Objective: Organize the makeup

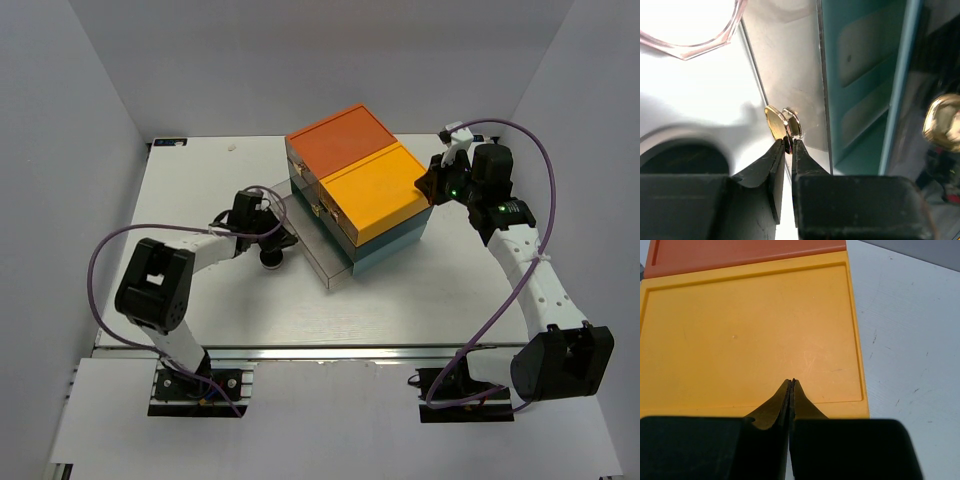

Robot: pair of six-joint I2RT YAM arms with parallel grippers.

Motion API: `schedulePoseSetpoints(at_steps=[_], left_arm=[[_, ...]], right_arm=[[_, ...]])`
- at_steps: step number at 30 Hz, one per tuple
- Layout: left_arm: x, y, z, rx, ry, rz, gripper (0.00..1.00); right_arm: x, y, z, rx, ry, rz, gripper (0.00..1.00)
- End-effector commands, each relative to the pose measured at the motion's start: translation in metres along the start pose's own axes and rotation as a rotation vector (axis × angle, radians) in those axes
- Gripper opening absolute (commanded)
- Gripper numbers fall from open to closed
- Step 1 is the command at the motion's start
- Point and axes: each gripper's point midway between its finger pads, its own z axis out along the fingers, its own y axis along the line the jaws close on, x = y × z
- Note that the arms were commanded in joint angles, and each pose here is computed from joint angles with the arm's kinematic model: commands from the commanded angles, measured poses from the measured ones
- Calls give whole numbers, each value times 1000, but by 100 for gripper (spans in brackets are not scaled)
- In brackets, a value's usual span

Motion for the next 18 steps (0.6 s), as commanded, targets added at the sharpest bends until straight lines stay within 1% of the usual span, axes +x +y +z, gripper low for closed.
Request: schedulePoseSetpoints(at_steps=[1, 5, 9, 11, 12, 13, 15, 16, 17, 18], left_arm=[[5, 44, -20, -133, -20, -5, 13], [5, 53, -35, -149, -36, -13, 12], [3, 52, -44, -132, -57, 0, 14], [-3, 40, -46, -98, -61, 26, 26], [-7, 36, -47, -87, -70, 44, 35], [-11, 28, -50, -72, -81, 63, 49], [-26, 13, -58, -54, -108, 116, 56], [-29, 8, -62, -50, -117, 136, 61], [-31, 12, -67, -86, -121, 143, 68], [-38, 7, -72, -92, -139, 165, 69]], right_arm=[[-15, 3, -8, -8, -58, -13, 0], [-15, 5, -7, -15, -58, -6, 0], [-16, 6, -7, -23, -60, -3, 0], [-16, 8, -6, -34, -57, -1, 0], [-15, 8, -6, -37, -56, -2, 0], [-15, 8, -6, -37, -56, 0, 0], [-16, 8, -6, -37, -57, -1, 0], [-15, 9, -6, -39, -56, -1, 0], [-15, 9, -7, -39, -56, 1, 0], [-16, 8, -7, -37, -57, -1, 0]])
